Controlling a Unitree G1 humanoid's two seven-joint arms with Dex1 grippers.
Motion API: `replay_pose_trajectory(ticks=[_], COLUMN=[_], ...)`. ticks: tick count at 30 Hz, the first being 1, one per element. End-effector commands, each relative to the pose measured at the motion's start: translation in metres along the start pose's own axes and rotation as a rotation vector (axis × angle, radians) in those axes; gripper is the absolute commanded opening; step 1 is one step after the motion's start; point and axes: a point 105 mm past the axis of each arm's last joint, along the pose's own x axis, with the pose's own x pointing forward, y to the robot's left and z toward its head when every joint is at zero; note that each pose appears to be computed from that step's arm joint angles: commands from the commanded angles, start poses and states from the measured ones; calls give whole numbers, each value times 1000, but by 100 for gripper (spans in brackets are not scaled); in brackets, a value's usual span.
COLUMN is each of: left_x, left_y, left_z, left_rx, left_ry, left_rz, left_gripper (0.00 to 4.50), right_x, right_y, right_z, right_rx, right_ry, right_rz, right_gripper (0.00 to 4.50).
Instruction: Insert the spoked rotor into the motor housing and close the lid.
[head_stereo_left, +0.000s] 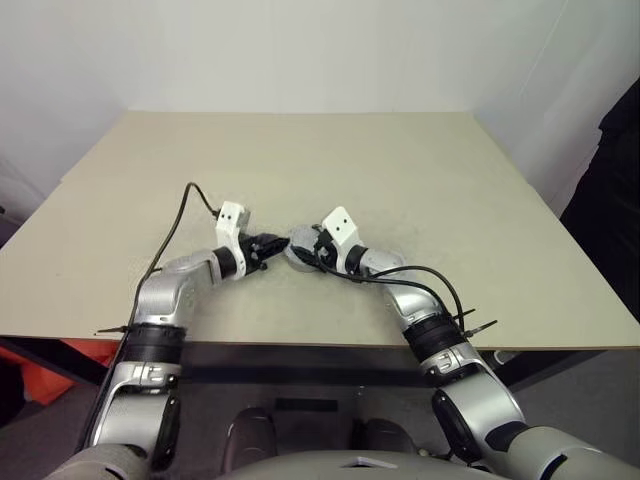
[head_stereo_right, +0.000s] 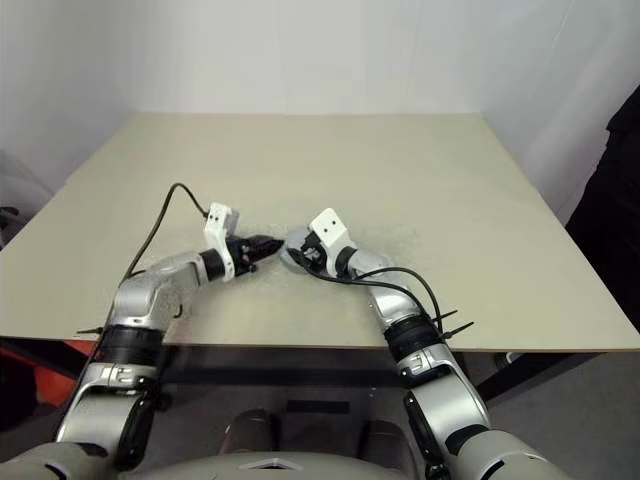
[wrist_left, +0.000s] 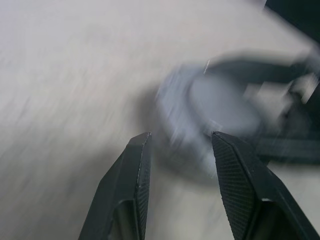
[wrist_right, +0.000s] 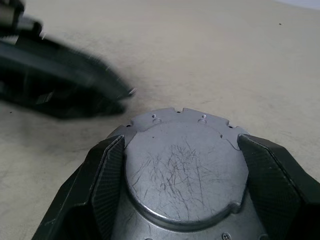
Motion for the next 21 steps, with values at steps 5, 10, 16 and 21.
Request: replay_pose_trajectory(ticks=[5,10,16,21], left_x=[18,17,13,13], left_y=[-11,-5,-1,-2], left_z=[13,-11,-38,-38], left_rx=[-108,-113,-92,-100], left_ry=[-4,91,175,169], left_rz=[-19,21,54,52], left_gripper=[2,2,2,2], right_x=[-1,-2,-4,-6], right_y=[6,3,-1,-2], right_z=[-26,-26,-26,-18], right_rx=[5,8,6,10], right_ry=[99,97,100,80], right_rz=[14,0,-11,2], right_gripper=[316,316,316,316])
